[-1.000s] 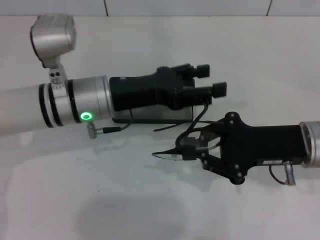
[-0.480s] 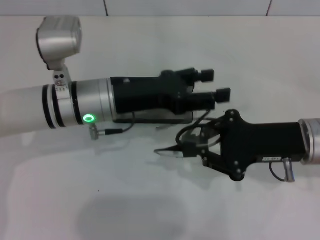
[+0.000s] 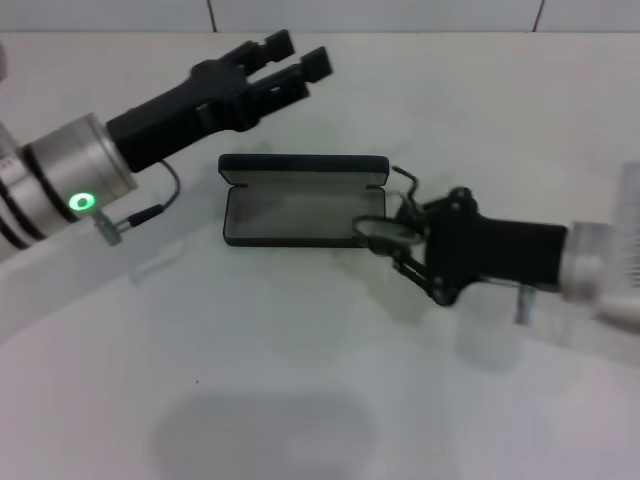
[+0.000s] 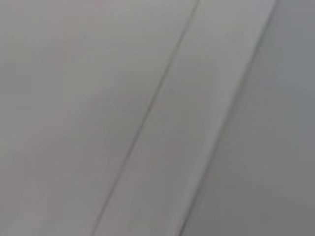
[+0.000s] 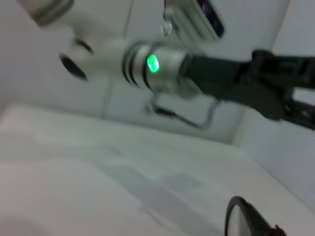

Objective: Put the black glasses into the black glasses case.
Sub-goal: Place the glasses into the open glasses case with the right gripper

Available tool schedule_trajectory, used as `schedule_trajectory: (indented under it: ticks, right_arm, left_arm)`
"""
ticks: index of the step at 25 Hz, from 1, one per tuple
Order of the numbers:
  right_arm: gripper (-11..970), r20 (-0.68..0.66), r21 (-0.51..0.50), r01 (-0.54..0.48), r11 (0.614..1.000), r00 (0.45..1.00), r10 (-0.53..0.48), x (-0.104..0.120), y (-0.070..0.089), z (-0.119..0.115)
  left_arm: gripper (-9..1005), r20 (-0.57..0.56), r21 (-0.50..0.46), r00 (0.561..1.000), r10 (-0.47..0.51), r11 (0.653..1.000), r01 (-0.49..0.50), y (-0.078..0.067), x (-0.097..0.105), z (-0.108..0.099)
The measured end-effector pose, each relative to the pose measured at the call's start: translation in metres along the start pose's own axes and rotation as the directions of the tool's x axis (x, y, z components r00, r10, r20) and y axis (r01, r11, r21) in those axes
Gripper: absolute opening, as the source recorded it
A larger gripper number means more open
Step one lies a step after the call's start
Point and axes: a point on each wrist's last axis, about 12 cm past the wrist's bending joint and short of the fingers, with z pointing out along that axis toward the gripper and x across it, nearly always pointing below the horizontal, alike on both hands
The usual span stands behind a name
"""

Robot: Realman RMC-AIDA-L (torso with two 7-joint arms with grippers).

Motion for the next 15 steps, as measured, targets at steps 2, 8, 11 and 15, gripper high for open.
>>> schedule_trajectory:
  ticks: [2,8,11,15]
  right_arm:
    - [116,-0.016,0.020,0.024,1.000,1.000,-0.024,-0.004,0.000,0.004]
    - [116,-0.167,0.103,0.171,0.980,0.974,-0.153,-0.018,0.011,0.046]
    - [116,-0.215,0.128,0.205,0.970,0.961,-0.174,-0.020,0.013,0.058]
    - [117,-0.260,0.157,0.226,0.961,0.949,-0.180,-0.021,0.015,0.066]
  left_arm:
    - [836,0.012,-0.014,1.000,0.000,1.000,0.000,0.002,-0.002,-0.007]
    - [836,0.061,-0.071,0.998,0.004,0.997,0.000,0.008,-0.007,-0.025]
    - [836,0.076,-0.084,0.997,0.006,0.996,0.000,0.009,-0.009,-0.028]
    - [836,0.079,-0.087,0.997,0.006,0.996,0.001,0.009,-0.009,-0.028]
